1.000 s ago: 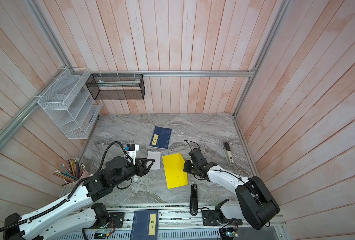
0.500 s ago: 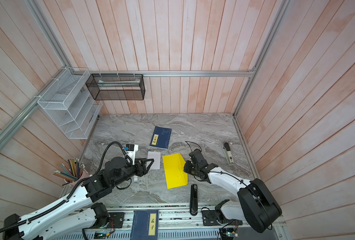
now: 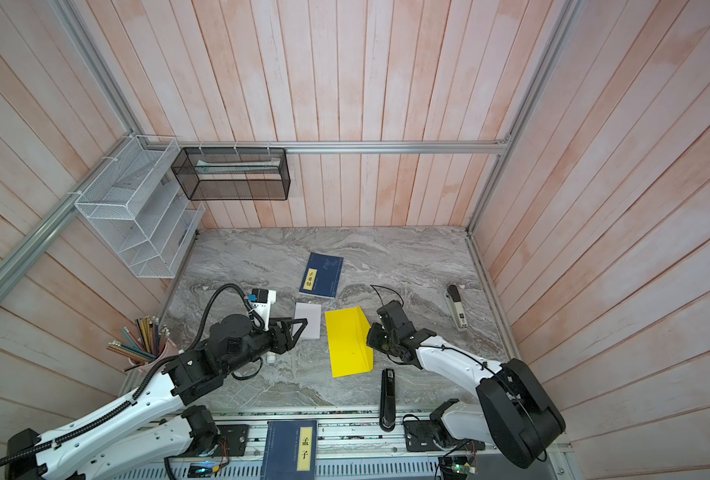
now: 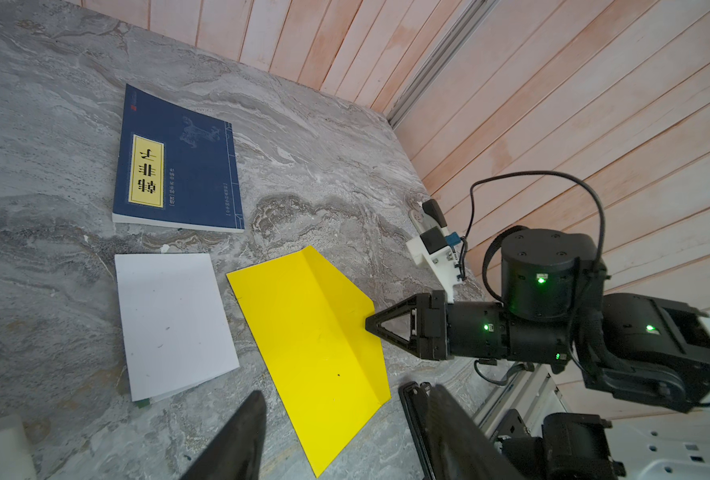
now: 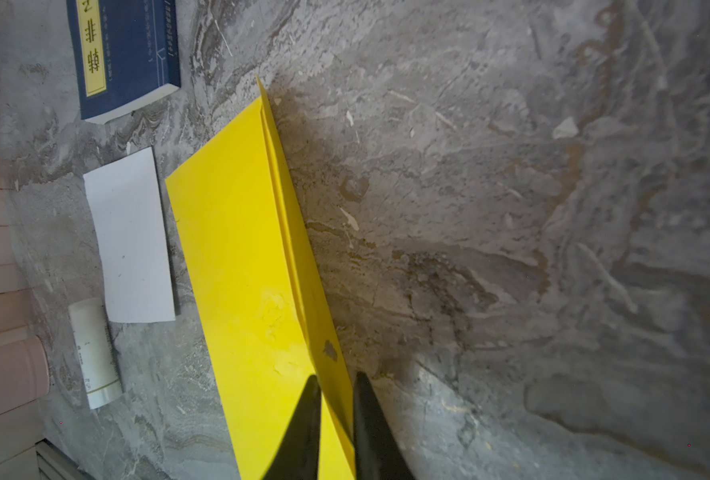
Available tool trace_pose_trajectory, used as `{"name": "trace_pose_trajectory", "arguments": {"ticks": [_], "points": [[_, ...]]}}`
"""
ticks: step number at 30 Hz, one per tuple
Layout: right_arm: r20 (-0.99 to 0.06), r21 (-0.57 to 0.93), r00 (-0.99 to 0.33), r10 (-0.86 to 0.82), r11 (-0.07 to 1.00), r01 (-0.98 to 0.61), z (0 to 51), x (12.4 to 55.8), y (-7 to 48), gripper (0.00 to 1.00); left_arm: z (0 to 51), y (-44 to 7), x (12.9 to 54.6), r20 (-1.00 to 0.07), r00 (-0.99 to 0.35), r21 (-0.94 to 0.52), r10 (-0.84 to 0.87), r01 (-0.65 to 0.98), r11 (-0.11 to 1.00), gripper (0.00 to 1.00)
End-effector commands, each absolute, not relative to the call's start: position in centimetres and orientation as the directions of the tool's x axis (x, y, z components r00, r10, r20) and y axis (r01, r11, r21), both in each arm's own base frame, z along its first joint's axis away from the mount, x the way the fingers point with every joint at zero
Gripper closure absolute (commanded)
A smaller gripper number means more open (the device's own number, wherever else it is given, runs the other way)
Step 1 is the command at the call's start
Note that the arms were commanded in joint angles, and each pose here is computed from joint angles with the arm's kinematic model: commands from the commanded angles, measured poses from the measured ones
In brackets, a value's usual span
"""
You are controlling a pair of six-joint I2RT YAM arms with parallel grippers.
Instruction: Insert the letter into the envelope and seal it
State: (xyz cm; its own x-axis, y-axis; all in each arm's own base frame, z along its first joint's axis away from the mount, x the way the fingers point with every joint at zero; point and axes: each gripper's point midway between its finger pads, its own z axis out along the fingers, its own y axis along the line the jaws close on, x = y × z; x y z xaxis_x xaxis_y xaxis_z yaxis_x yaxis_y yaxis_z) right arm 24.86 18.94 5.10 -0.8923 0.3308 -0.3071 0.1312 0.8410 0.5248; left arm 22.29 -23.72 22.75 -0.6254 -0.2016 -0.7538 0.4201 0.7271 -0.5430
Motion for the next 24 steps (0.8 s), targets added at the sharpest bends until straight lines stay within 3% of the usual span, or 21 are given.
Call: {"name": "trace_pose_trajectory", "arguments": {"ticks": [1, 6, 11, 21, 24], "points": [[-0.349, 0.51, -0.879, 0.325, 0.853, 0.113, 7.0, 25.4, 18.8, 0.7, 21.7, -23.0, 22.3, -0.754, -0.628, -0.523, -0.192, 0.399, 0.753, 0.35], [-0.445, 0.461, -0.838, 0.317, 0.883, 0.09, 10.7, 27.0, 17.8, 0.6, 20.5, -21.8, 22.9, -0.743, -0.648, -0.479, -0.165, 0.344, 0.808, 0.35], [-0.508, 0.45, -0.804, 0.309, 0.891, 0.058, 14.2, 28.2, 17.8, 0.58, 18.5, -20.8, 24.0, -0.706, -0.695, -0.441, -0.134, 0.284, 0.851, 0.34], [-0.493, 0.528, -0.831, 0.258, 0.848, -0.05, 15.5, 29.0, 22.4, 0.58, 14.0, -19.2, 27.6, -0.555, -0.821, -0.512, -0.135, 0.208, 0.833, 0.34], [-0.481, 0.538, -0.844, 0.238, 0.84, -0.069, 14.9, 28.9, 23.9, 0.58, 12.6, -19.2, 28.6, -0.524, -0.844, -0.513, -0.116, 0.204, 0.834, 0.38]]}}
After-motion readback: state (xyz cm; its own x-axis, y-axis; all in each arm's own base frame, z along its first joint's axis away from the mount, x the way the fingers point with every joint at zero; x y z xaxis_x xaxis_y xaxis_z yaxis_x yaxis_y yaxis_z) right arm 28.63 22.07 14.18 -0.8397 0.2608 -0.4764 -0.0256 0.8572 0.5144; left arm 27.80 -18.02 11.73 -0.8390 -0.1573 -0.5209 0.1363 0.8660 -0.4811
